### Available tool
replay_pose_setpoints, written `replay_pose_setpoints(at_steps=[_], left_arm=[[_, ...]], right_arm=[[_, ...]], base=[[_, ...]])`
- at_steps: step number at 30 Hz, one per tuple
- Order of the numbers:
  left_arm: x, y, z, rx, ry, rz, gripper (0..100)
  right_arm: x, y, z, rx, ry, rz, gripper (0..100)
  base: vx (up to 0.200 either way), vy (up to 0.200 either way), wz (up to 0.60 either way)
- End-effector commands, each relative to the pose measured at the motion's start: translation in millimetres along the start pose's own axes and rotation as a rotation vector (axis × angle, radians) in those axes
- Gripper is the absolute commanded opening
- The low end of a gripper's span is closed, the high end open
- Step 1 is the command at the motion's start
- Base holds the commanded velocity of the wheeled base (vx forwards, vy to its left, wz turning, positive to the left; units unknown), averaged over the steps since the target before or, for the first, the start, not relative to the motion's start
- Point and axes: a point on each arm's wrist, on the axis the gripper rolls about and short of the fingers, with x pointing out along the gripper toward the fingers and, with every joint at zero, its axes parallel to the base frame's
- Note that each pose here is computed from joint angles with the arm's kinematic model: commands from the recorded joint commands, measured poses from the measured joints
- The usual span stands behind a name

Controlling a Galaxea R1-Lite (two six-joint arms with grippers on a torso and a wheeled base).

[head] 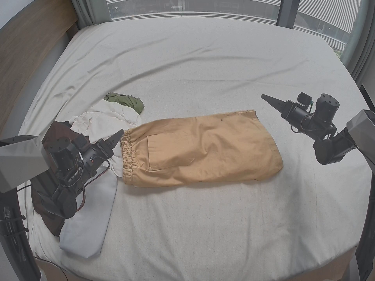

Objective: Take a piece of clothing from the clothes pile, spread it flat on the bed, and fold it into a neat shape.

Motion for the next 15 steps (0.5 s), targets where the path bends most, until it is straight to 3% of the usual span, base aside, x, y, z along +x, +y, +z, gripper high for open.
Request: replay_pose_setpoints(at_steps=[1,6,8,10,15], left_arm=[[0.5,-4.3,4.7,0.003,-0.02,-0.007,100],[-10.8,-16.4,7.8,0.005,-0.003,-0.038,100],[-24.2,-26.6,8.0,0.004,0.045,-0.089,100],[-29.1,-29.1,6.7,0.003,0.066,-0.104,100],[-49.2,-37.5,7.1,0.01,0.125,-0.155,100]], right_arm=[[-11.0,18.8,-4.2,0.023,0.029,-0.002,100],[-36.6,48.8,-15.5,0.068,0.09,-0.01,100],[-53.2,71.2,-24.5,0.096,0.129,0.002,100],[-56.8,78.0,-28.6,0.106,0.142,0.008,100],[-70.6,98.5,-66.3,0.156,0.24,0.025,100]], base=[[0.0,0.0,0.0],[0.0,0.0,0.0],[0.0,0.0,0.0],[0.0,0.0,0.0],[0.0,0.0,0.0]])
